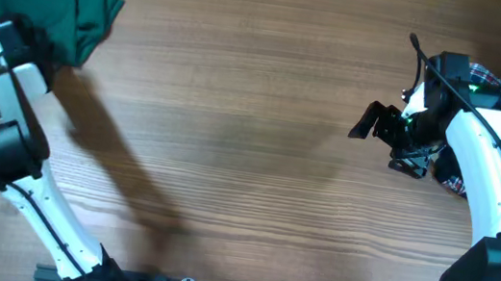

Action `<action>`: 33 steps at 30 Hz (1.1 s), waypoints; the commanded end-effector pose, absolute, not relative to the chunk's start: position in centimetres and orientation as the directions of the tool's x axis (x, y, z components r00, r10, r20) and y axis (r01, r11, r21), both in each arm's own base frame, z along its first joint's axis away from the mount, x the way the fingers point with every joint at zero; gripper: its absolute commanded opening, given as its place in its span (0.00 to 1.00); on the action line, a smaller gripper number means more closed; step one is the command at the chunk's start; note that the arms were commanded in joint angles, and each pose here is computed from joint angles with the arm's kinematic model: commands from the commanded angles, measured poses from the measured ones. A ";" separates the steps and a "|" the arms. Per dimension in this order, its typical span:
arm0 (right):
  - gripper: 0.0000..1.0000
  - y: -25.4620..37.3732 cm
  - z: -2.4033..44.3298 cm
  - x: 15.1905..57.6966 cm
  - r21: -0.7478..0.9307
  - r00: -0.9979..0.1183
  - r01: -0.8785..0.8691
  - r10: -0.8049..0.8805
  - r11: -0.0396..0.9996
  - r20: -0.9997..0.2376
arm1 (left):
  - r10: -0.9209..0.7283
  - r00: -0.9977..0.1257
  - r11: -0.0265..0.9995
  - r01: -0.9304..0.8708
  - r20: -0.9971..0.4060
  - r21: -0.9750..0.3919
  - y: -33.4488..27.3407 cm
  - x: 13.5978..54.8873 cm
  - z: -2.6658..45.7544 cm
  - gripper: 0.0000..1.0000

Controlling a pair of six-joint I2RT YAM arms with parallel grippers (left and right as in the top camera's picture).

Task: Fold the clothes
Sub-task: 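Grasp the folded green bundle with the left gripper and carry it to the top-left corner, then lower the green bundle at the top-left corner and open the left gripper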

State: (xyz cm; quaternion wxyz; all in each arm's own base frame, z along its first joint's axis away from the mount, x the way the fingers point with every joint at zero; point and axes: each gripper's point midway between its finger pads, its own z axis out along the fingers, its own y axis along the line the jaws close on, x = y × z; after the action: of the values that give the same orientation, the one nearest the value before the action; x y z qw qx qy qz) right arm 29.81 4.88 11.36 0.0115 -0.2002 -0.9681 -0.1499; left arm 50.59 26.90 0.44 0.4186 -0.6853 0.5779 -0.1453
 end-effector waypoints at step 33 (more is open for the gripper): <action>1.00 5.2 11.5 30.0 0.301 -0.917 0.397 0.390 0.867 0.087 | -0.916 -0.046 0.317 -0.689 -0.398 -0.652 26.7 52.9 -1.5 0.08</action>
State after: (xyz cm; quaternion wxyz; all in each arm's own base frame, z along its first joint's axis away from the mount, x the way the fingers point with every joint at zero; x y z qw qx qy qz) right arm 29.91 4.89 11.37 0.0095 -0.1997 -0.9682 -0.1503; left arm 54.05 25.40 0.56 0.4095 -0.5597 0.7010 -0.1666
